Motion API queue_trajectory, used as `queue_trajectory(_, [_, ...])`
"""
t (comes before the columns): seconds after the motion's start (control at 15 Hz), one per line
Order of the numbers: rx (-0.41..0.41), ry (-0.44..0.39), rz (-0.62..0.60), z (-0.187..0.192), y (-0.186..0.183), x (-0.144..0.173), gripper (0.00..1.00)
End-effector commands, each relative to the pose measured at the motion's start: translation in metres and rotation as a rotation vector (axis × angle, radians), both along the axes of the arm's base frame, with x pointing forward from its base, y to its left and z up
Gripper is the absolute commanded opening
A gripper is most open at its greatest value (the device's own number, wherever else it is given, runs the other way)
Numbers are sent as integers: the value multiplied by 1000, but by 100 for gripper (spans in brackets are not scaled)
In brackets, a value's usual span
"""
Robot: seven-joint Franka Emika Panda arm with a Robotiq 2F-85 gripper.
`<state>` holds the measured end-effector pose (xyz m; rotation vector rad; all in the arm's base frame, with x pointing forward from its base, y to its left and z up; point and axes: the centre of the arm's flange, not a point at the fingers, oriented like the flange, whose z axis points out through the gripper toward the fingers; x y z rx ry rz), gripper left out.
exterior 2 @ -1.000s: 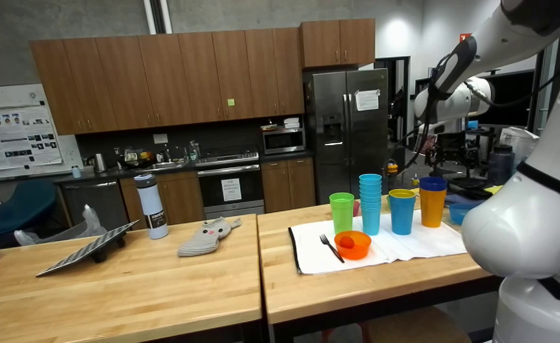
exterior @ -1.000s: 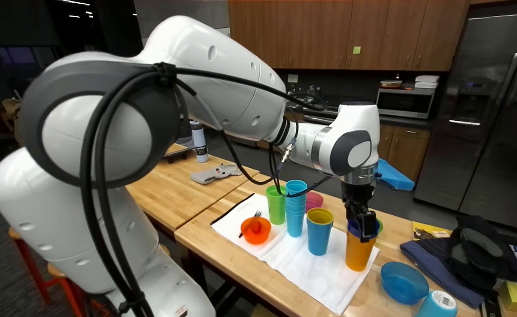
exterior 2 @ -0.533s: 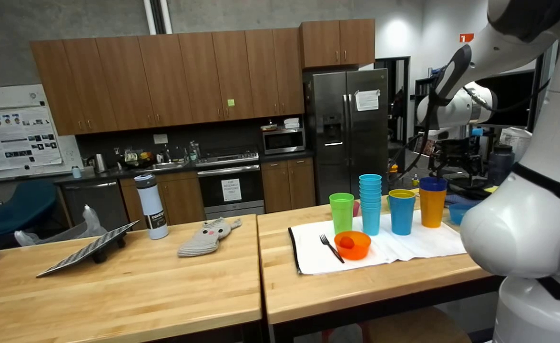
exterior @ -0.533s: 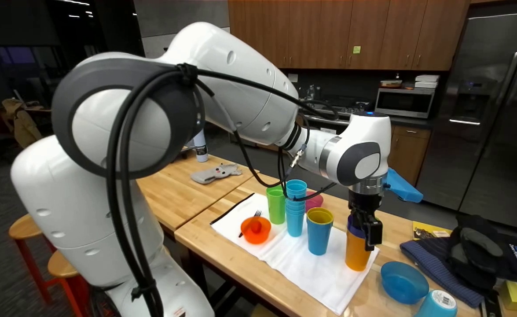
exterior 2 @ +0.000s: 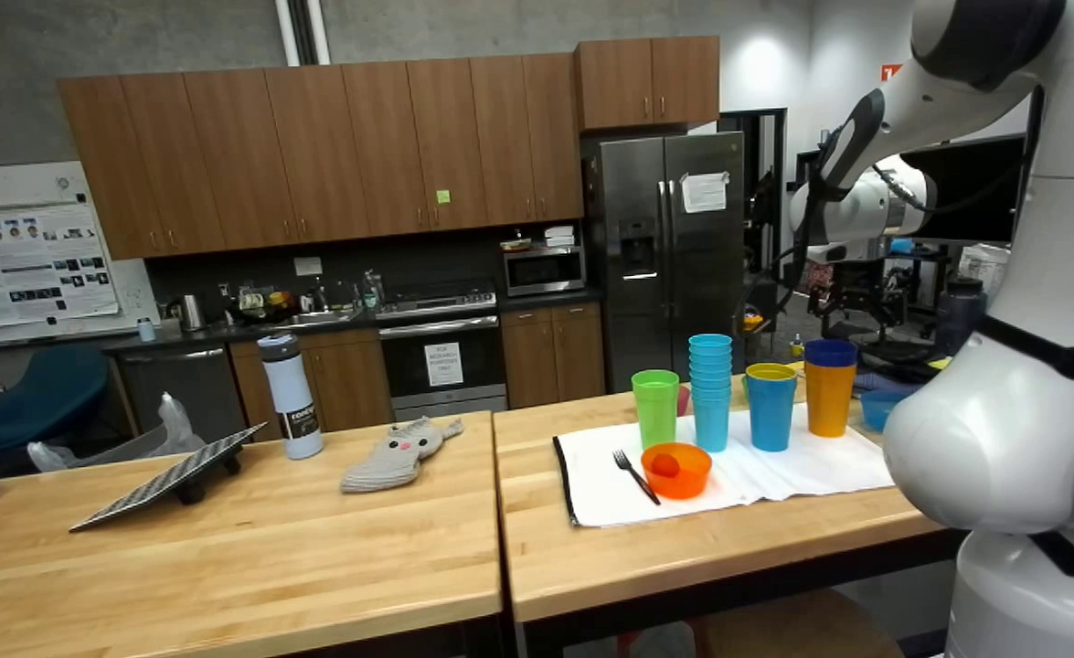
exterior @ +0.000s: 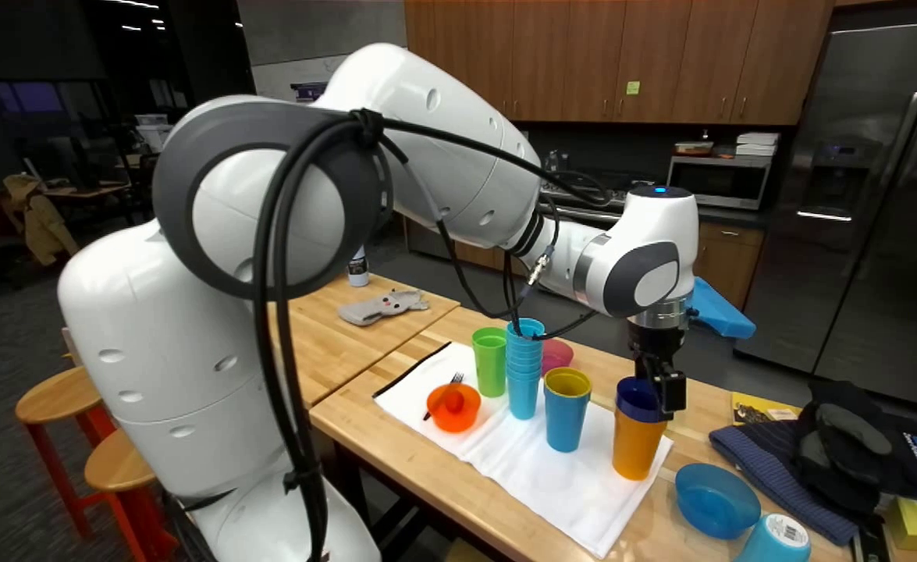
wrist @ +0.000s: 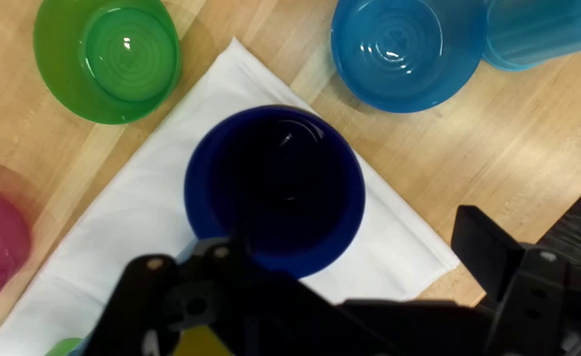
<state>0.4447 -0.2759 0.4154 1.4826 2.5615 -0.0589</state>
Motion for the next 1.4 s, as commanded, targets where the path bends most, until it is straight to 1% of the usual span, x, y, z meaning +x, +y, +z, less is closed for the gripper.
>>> queue_trajectory(0.0, [1,-18,40,8,-6,15,100])
queue_trajectory(0.13, [4,-3,70,3,-11,17,100])
queue_trajectory(0.2, [9,-2,76,-1,-10,18,100])
queue_trajectory(0.27, [19,3,78,-3,-7,26,100])
queue_trajectory(0.4, [39,10,89,-10,-2,27,100])
queue_trajectory(0.53, [48,20,104,-12,3,35,100])
queue_trajectory(0.6, [50,21,102,-15,10,33,100])
queue_trajectory(0.8, [50,19,103,-11,8,29,100])
queue_trajectory(1.0, [48,-5,95,2,1,23,100])
queue_trajectory(1.33, [14,-61,80,51,-8,5,100])
